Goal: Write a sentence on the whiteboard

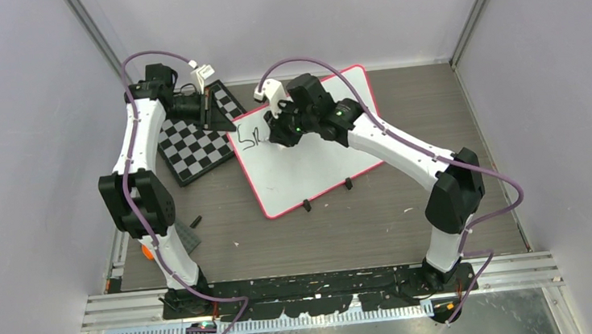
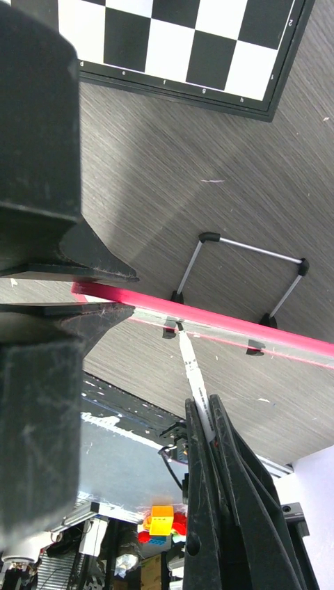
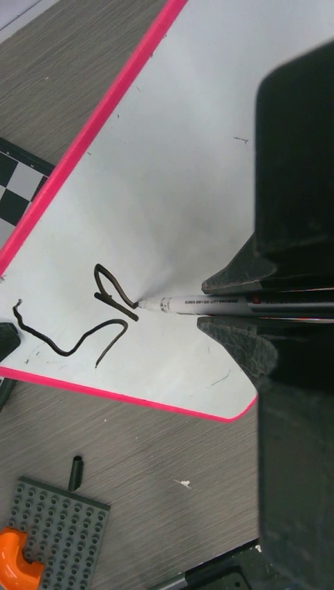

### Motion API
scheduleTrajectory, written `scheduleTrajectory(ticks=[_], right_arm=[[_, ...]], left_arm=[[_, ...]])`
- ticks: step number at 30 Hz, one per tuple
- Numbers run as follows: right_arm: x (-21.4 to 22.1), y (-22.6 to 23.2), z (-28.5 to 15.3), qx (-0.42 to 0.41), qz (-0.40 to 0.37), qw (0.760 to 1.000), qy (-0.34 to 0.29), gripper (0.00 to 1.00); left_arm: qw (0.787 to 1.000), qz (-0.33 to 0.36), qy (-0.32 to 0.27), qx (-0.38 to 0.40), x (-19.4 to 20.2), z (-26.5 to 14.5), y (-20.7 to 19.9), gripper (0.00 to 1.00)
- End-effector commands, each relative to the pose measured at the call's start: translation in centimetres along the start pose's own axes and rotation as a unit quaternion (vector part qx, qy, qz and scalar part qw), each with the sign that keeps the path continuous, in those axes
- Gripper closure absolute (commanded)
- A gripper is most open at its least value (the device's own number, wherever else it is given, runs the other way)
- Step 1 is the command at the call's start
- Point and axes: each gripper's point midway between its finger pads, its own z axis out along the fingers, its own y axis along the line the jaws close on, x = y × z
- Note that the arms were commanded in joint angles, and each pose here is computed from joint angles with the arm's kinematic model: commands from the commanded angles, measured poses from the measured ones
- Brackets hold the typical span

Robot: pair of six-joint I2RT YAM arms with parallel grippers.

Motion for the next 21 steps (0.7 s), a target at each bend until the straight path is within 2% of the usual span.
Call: scheduleTrajectory(ticks=[1,8,21], right_arm=[[-3.7,-2.1,-1.2,0.036,-0.010,0.998,-0.044,1.00],[-4.7,-4.2,-1.5,0.057,0.001,0.997,-0.056,1.00],[0.2,-1.8,-1.8,0.021,-0.001,1.000,0.002,1.00]], left_arm=[[1.000,0.003,0.007,-0.008,0.2,0.5,0.2,1.00],[1.000,0.002,0.007,-0.011,0.2,0.4,0.3,1.00],[1.000,0.003,0.008,-0.010,0.3,0.5,0.4,1.00]])
